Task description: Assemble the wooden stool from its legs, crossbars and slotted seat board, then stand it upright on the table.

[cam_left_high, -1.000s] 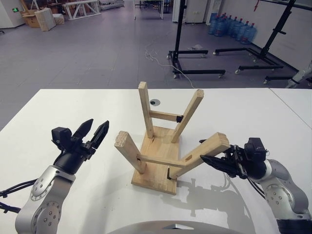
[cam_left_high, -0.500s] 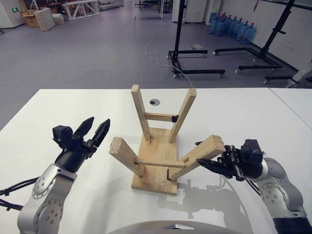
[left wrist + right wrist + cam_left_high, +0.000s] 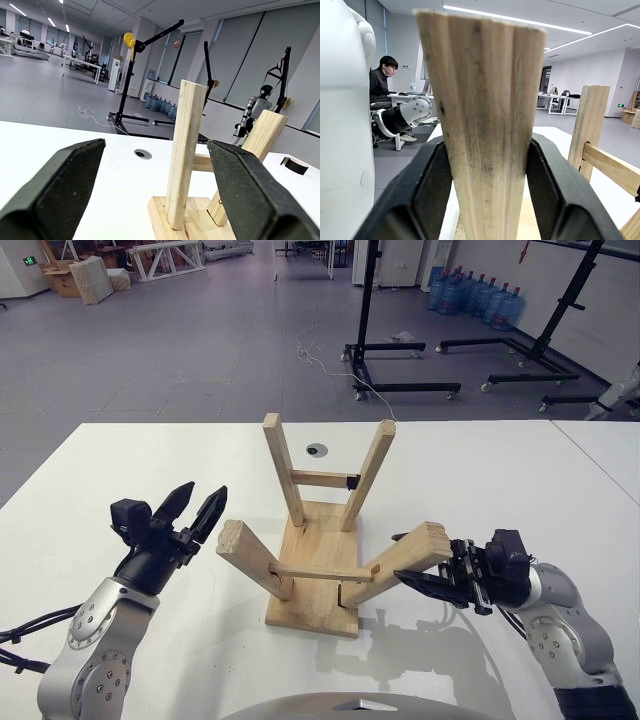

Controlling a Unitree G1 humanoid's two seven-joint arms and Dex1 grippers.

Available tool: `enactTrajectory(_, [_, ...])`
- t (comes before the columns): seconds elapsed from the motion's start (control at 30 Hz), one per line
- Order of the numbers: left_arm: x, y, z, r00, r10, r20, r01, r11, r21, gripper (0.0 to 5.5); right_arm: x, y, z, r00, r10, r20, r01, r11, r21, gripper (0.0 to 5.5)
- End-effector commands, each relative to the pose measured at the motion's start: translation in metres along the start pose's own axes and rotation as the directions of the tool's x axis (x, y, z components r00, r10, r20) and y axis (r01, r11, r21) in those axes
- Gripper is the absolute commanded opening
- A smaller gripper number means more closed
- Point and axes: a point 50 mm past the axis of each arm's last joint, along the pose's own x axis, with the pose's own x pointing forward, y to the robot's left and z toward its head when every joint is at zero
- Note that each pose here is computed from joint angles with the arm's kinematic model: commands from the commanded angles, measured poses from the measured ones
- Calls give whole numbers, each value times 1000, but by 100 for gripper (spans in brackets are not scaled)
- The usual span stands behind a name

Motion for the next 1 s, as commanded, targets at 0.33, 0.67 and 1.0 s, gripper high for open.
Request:
enactTrajectory(0.33, [2, -3, -5, 1000, -4, -25, 4, 1000, 12, 374, 7, -5, -5, 999, 13, -52, -12, 1000, 4, 203])
enactTrajectory(0.67, [13, -11, -7, 999, -44, -25, 45, 999, 18, 374, 16, -8, -3, 998, 32, -62, -32, 999, -9, 203])
enactTrajectory(1.0, [17, -34, -21, 997, 63, -47, -65, 997, -36, 374, 22, -4, -3, 998, 24, -65, -24, 1000, -9, 203])
